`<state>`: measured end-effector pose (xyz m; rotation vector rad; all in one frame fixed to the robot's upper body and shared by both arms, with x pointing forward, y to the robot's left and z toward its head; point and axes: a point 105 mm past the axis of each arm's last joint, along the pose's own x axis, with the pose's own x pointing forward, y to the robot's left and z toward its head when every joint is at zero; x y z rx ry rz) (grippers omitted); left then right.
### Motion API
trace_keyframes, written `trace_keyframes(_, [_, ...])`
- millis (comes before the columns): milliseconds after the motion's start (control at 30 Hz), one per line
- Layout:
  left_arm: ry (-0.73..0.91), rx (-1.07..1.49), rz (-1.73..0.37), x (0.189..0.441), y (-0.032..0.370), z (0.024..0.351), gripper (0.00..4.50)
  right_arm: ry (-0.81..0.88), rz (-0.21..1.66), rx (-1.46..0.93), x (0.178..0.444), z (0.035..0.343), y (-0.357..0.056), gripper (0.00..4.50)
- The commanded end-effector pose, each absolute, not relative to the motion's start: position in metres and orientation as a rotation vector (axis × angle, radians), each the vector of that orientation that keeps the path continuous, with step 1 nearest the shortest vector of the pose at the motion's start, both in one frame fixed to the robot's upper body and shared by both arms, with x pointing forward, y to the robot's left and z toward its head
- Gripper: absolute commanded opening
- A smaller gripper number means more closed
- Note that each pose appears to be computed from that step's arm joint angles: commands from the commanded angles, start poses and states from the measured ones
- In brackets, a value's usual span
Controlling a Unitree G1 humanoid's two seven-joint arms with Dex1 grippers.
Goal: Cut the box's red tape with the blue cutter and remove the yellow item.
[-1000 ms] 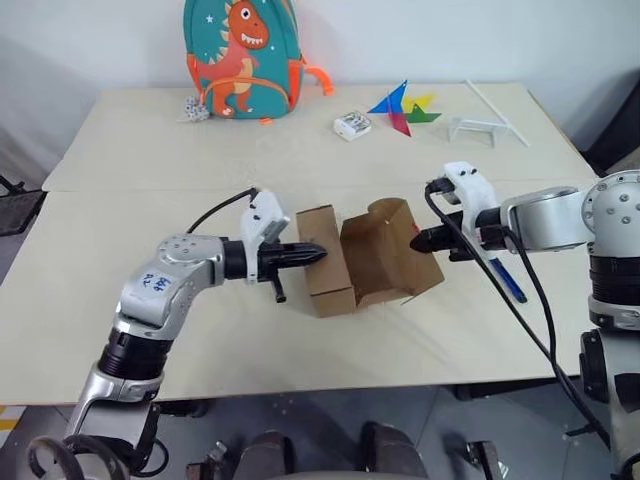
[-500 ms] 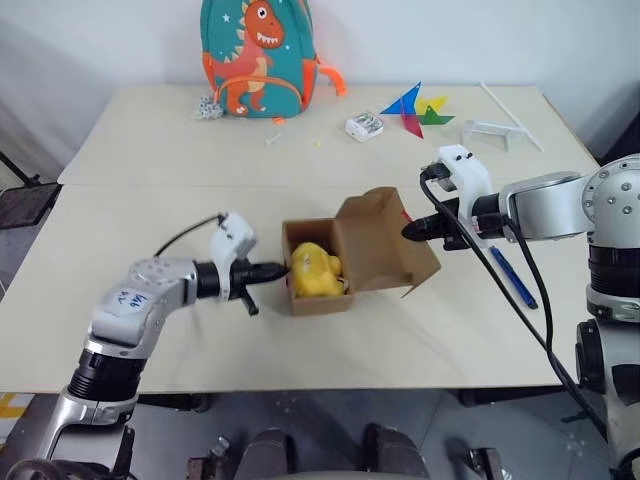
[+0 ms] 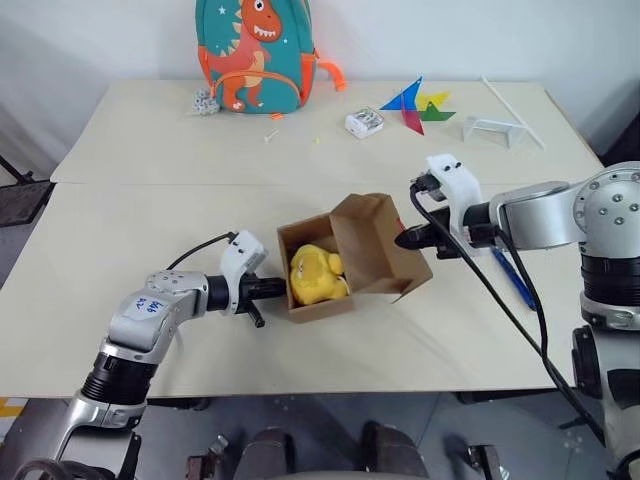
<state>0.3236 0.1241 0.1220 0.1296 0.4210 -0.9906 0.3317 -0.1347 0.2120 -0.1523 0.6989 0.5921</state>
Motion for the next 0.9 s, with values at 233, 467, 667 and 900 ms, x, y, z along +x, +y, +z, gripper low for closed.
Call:
trace_keyframes(233, [0.344,0.156,-1.022,0.323,0.118,0.141,0.0,0.631,0.641,-0.152,0.324,0.223,-0.135,1.2])
trace_keyframes(467, [0.322,0.171,-1.021,0.321,0.12,0.143,0.0,0.46,0.729,-0.077,0.309,0.253,-0.15,3.52])
trace_keyframes(667, [0.252,0.221,-1.006,0.322,0.136,0.154,0.0,0.117,0.793,0.089,0.306,0.281,-0.188,4.49])
trace_keyframes(900, [0.065,0.279,-0.934,0.32,0.186,0.184,0.0,-0.159,0.9,0.092,0.294,0.287,-0.205,4.49])
